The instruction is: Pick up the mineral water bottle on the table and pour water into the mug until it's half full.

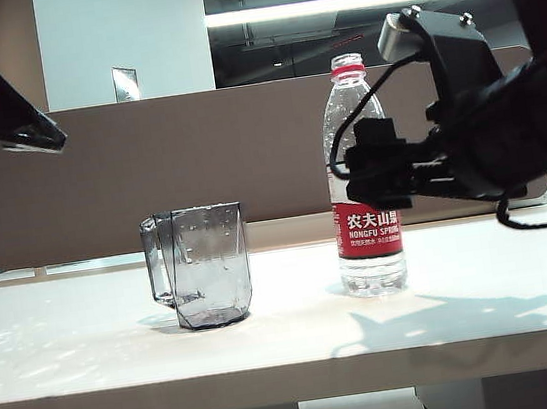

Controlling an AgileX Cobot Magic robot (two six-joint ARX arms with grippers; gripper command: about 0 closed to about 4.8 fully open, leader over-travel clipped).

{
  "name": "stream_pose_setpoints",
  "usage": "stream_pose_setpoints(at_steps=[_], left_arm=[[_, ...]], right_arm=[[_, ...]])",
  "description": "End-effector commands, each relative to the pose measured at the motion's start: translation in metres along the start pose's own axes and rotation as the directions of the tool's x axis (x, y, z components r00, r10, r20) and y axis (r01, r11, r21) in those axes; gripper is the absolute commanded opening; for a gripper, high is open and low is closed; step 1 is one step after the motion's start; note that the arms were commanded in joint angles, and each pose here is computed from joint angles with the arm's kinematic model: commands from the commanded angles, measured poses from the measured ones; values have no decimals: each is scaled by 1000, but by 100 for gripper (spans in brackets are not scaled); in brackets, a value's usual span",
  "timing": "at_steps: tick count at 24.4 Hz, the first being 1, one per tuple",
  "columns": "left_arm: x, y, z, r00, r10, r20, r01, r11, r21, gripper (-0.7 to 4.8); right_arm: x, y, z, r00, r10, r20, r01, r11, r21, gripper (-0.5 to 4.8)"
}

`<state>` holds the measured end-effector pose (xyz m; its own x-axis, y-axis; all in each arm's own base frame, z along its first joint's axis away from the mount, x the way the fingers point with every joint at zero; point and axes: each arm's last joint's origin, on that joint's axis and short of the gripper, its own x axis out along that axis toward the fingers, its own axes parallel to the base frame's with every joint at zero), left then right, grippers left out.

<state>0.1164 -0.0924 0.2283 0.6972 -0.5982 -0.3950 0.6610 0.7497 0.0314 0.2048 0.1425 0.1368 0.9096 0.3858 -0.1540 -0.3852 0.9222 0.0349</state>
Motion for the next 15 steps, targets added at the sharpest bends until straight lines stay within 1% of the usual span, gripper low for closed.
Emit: stream_pose_setpoints(at_steps=[1, 3, 4, 6, 10, 15], left_arm=[[-1, 0, 2, 1000, -2, 18, 2, 1000, 0, -1], [-1, 0, 2, 1000, -2, 17, 2, 1000, 0, -1], [-1, 0, 2, 1000, -2, 18, 2, 1000, 0, -1], [-1, 0, 2, 1000, -2, 18, 2, 1000, 0, -1], [-1, 0, 2, 1000, -2, 18, 2, 1000, 0, -1], [-1, 0, 2, 1000, -2, 17, 2, 1000, 0, -1]], right_arm=[[5, -2, -4, 998, -56, 40, 55, 998, 19, 393], [8, -2, -9, 997, -58, 50, 57, 998, 21, 440], [9, -2, -12, 997, -58, 54, 57, 998, 22, 447], [13, -1, -21, 997, -58, 46, 58, 998, 20, 447], [25, -1, -26, 997, -65, 36, 64, 998, 18, 474], [42, 0, -25, 996, -73, 53, 72, 997, 25, 474]])
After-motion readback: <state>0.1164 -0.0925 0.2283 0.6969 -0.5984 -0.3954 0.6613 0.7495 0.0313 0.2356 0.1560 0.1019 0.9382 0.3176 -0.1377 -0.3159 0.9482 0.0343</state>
